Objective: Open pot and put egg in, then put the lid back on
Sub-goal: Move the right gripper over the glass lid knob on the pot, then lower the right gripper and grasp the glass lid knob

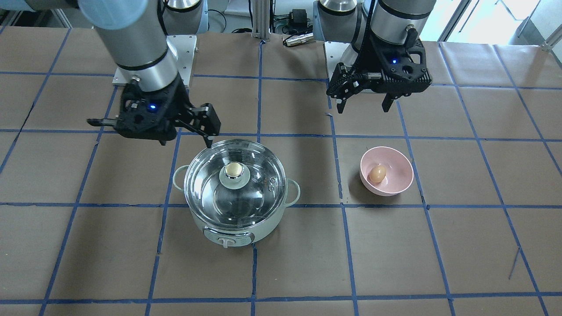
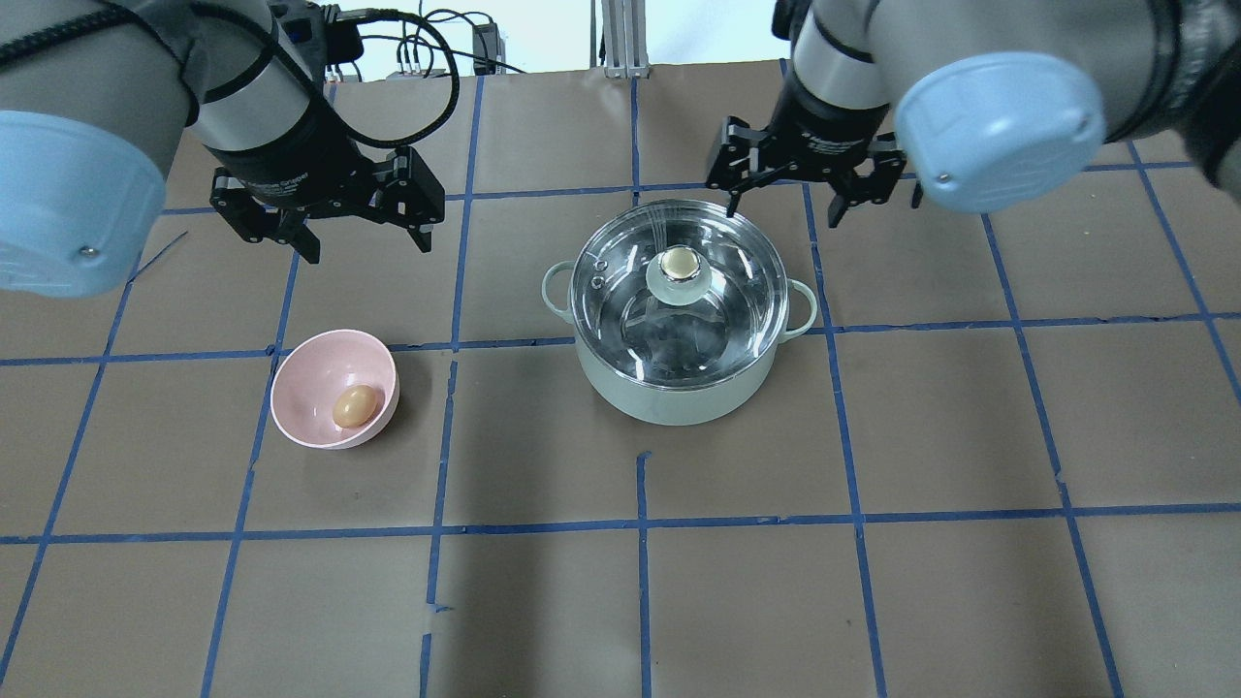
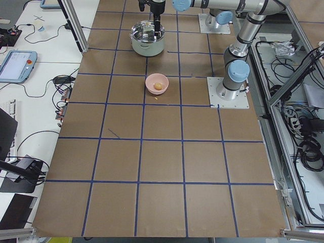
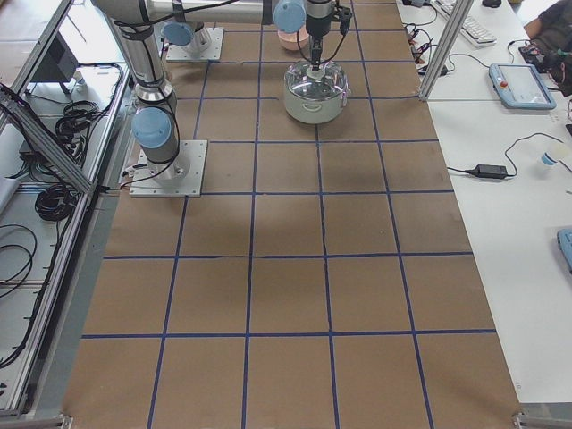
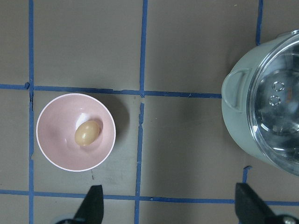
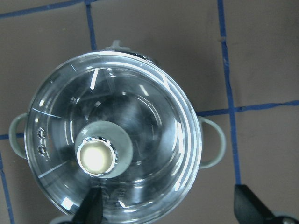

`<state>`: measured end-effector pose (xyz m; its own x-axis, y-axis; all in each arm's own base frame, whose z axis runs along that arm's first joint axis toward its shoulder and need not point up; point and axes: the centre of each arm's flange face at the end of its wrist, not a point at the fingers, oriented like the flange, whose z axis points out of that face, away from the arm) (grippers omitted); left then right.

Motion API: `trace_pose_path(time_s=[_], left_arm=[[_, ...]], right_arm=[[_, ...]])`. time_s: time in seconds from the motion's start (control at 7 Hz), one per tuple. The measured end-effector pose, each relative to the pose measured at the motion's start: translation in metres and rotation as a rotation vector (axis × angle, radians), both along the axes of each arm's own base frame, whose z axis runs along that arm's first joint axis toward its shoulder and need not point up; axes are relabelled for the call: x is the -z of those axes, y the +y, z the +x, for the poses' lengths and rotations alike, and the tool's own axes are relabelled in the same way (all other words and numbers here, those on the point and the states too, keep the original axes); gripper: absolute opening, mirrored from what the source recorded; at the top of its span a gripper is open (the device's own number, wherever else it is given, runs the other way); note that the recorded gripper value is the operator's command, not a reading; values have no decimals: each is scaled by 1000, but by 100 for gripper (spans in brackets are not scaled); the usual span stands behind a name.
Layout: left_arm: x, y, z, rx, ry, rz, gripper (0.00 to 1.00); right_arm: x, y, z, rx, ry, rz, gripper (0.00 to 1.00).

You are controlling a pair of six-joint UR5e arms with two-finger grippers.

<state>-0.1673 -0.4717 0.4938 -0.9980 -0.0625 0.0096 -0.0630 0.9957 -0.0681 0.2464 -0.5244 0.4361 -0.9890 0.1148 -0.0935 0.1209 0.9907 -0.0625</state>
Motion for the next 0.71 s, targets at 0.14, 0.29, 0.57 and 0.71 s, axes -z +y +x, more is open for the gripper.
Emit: trace_pose_path(time_s=[0.14,0.29,0.57,0.71], left_arm=[[0,0,0,0,3,-1,100],[0,0,0,0,6,-2,100],[-3,-3,3,-7,3,-12,100],[-2,-5,6,-13,4,-13,100]], right_arm=[[19,-3,34,15,-5,-12,100],[33,-5,53,23,-8,-16,100],[51,-10,65,18,-6,-12,100],[56,-12,66,15,-7,-17,98]])
